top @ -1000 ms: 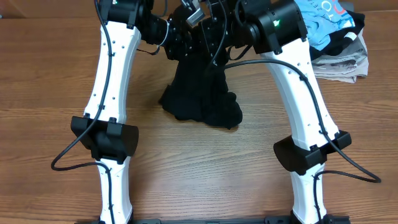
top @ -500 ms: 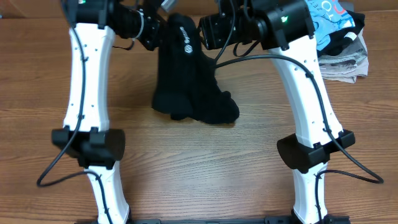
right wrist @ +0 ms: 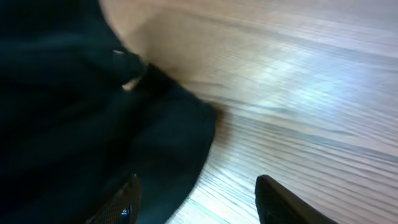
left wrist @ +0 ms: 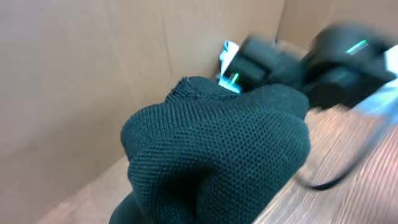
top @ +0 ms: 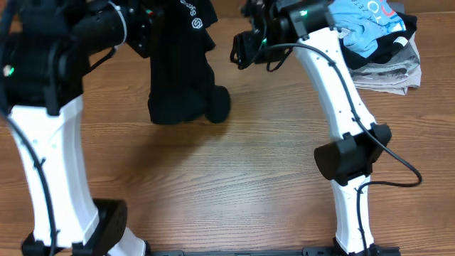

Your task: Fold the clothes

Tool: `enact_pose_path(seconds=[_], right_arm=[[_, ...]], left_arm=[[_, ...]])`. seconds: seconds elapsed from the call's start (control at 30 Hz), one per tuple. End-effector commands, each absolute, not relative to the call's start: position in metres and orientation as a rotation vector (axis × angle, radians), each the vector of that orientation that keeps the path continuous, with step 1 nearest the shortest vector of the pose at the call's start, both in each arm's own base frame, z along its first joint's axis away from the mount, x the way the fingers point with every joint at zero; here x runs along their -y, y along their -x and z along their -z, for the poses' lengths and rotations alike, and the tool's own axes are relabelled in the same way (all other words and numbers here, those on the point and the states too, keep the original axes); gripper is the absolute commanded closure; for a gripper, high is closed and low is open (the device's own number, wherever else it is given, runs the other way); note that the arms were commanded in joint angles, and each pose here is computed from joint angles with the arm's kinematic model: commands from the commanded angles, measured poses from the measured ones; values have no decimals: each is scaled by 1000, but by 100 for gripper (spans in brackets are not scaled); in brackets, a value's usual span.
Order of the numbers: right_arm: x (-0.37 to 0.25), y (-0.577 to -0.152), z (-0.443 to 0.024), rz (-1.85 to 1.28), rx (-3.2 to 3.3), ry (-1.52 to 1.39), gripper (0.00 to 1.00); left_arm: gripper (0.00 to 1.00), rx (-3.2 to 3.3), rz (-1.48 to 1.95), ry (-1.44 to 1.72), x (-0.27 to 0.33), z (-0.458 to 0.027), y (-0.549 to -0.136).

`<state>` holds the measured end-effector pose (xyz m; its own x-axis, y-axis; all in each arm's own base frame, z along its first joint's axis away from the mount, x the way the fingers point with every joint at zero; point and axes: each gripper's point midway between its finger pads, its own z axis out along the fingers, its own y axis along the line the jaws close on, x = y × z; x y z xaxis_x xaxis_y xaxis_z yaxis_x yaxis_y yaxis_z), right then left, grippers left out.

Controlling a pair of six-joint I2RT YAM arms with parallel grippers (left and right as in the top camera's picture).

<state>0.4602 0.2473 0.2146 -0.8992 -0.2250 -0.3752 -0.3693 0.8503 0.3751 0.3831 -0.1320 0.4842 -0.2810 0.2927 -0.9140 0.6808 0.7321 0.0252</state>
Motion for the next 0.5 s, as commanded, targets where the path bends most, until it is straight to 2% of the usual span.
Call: enact_pose_path(seconds=[0.0,0.47], right_arm=[[-273,-450,-219,-798,-2649,586,36],[-328,-412,-250,-1133,-2358,1009,20]], left_arm=[[96,-1832,455,-702,130,-507,-367],[96,-2008,321,-607,104,-476,-367]])
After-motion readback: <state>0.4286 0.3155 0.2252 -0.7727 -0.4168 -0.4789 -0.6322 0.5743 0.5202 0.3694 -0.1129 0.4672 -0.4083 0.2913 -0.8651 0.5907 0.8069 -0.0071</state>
